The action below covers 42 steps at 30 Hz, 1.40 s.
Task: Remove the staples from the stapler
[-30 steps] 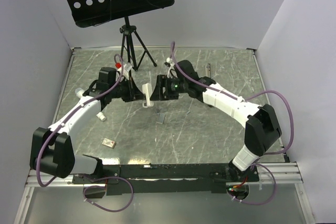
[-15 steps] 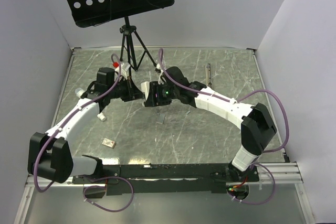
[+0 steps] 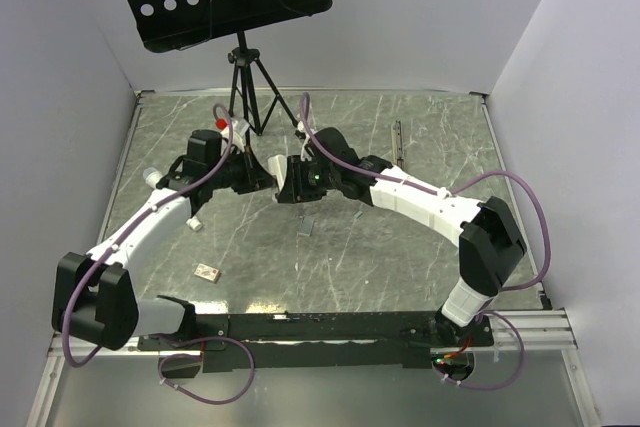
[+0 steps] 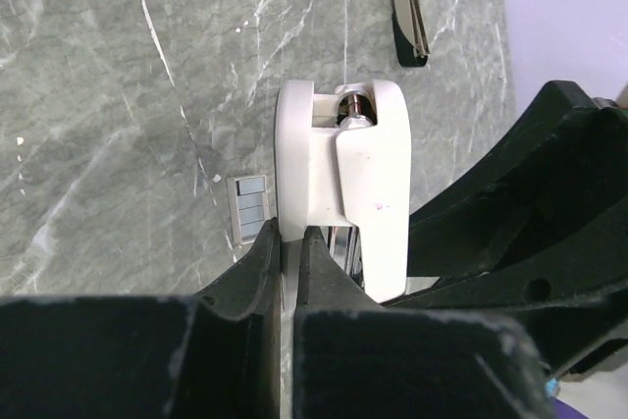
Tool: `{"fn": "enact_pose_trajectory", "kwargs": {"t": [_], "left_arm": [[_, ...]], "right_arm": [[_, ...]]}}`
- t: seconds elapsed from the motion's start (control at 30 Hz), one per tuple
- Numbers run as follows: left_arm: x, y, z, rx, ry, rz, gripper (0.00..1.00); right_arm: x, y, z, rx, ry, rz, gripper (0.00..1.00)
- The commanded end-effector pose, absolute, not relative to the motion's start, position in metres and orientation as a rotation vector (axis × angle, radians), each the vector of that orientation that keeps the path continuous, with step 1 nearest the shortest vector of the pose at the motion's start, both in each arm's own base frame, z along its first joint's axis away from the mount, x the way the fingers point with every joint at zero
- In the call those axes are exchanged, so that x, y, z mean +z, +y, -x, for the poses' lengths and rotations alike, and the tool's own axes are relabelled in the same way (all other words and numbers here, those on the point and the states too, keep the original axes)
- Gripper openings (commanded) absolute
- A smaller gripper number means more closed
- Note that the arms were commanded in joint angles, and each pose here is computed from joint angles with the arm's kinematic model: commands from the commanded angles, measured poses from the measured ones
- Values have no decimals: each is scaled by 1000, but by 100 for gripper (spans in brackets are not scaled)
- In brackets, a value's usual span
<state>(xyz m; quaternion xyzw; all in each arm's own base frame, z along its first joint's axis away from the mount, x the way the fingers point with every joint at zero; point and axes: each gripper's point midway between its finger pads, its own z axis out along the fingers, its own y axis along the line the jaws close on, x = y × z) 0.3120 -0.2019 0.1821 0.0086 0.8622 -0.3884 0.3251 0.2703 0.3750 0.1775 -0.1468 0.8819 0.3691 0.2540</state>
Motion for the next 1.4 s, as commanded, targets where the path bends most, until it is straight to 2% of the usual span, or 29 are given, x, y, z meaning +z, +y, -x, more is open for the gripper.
{"fn": "enact_pose_trajectory", "kwargs": {"t": [0.0, 0.37, 0.63, 0.77, 0.9, 1.0, 1.13, 1.37], "left_arm": [[176, -182, -324, -826, 2284, 5, 1], [181, -178, -318, -724, 2169, -105, 1], [194, -210, -298, -869, 2069, -314, 1], [190, -221, -287, -901, 2056, -401, 1], [185, -226, -283, -921, 2064, -442, 1], [184, -230, -283, -942, 2073, -454, 1], [174, -233, -283, -949, 2109, -474, 1], [177, -240, -280, -993, 2086, -523, 1]], "right_arm": [[225, 350, -292, 917, 2284, 375, 28], [260, 303, -313, 918, 2188, 315, 26], [278, 290, -338, 976, 2097, 293, 26], [288, 289, -348, 994, 2050, 343, 34], [288, 291, -356, 1012, 2028, 359, 36], [281, 298, -359, 1046, 2023, 375, 37], [260, 308, -364, 1081, 2050, 399, 45], [242, 320, -380, 1130, 2056, 354, 50]]}}
